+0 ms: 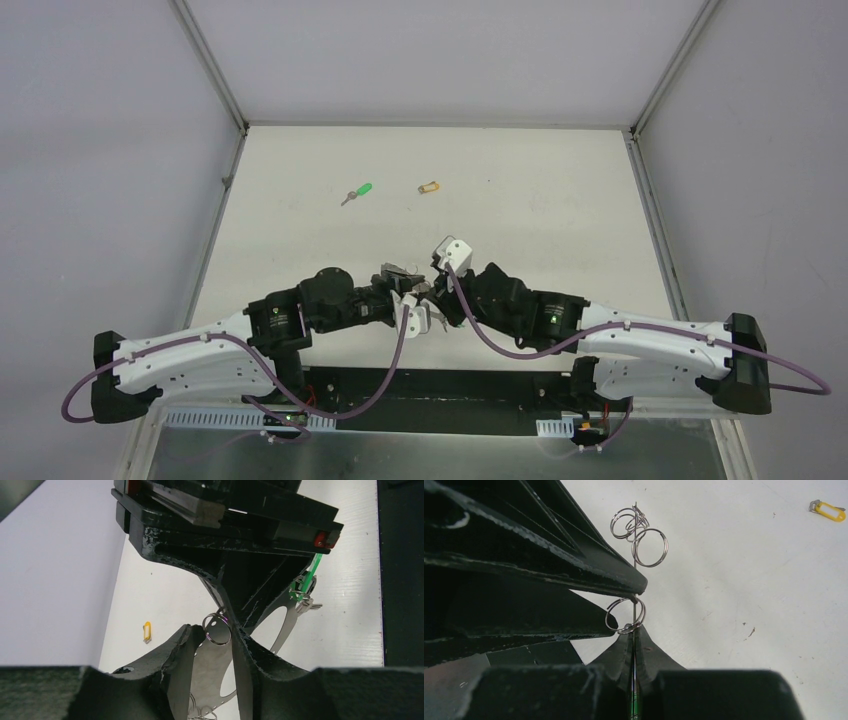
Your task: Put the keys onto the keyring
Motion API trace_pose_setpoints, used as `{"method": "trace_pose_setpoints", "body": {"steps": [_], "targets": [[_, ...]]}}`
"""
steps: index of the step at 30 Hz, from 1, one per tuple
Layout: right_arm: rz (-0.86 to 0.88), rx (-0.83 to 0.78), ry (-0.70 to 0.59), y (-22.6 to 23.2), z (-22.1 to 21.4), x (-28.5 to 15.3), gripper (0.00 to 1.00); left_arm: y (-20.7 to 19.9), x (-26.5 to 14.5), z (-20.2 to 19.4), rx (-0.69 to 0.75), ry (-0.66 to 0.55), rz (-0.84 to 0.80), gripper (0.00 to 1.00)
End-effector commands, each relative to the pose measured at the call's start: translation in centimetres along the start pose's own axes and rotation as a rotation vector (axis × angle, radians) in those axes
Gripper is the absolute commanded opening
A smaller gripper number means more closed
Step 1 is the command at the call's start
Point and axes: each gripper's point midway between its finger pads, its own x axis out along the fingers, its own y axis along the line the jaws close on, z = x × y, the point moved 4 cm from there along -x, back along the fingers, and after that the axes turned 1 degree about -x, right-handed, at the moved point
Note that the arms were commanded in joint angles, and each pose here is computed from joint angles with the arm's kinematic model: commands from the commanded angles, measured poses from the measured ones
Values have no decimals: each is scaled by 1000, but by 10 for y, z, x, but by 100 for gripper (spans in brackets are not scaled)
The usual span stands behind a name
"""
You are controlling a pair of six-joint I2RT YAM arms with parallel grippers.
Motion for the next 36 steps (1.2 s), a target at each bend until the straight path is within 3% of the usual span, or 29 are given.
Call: {"method": "trace_pose_setpoints", "body": {"steps": [1, 8, 11, 18, 36], "targets": [[30, 45, -105, 8, 37, -3, 0, 9, 0, 5, 17, -12, 68, 29], [32, 41, -98, 9, 36, -2, 0, 6, -6, 8, 11, -35, 48, 12], [32, 41, -97, 9, 36, -1, 0, 6, -8, 9, 2, -34, 42, 0], [32, 39, -97, 9, 37, -1, 0, 11, -19, 10, -72, -14, 72, 0], [33, 23, -89, 9, 37, -3, 0, 24, -33, 23, -562, 187, 167, 0]]}}
